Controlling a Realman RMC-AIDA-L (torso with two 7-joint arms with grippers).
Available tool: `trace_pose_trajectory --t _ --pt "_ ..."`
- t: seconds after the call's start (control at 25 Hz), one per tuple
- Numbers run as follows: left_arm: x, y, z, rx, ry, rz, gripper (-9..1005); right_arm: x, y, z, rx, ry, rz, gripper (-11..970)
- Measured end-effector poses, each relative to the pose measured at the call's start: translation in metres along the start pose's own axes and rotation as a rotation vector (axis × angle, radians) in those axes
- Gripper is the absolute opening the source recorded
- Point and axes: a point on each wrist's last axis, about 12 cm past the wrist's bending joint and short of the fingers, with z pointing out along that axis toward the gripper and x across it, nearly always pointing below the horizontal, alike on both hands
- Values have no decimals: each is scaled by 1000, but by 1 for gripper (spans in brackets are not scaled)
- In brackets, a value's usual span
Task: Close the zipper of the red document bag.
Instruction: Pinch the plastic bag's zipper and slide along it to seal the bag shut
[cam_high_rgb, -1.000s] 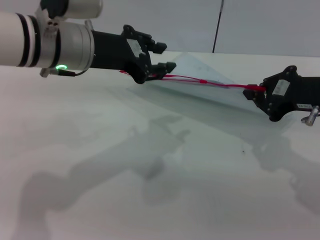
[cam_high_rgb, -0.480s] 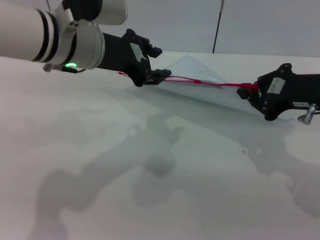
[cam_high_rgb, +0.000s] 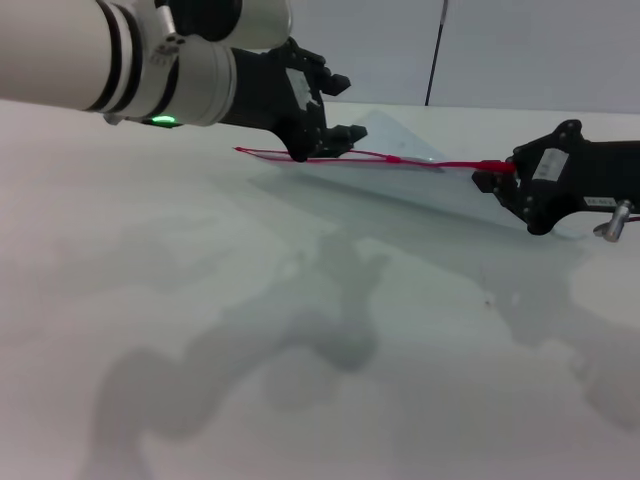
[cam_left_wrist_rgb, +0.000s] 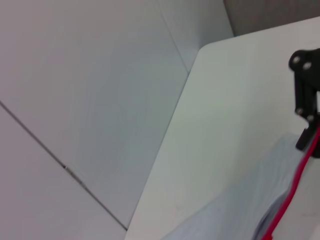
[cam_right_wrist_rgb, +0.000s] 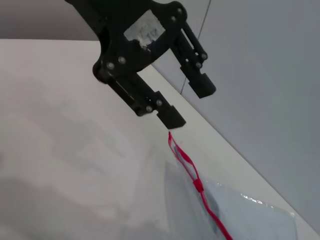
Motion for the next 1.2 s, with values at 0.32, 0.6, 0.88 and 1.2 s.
trace_pose_trajectory --t 0.32,0.6,0.88,1.2 --pt "-11 -13 7 34 33 92 568 -4 -3 -1 -12 -2 -4 47" --pt "-14 -27 18 53 77 164 569 -5 -3 -1 -22 -2 -8 47" --pt "-17 -26 20 52 73 180 567 -7 -2 -1 -30 -3 -14 46" --pt "-13 -22 24 20 69 194 565 -10 0 0 -48 -4 -28 46"
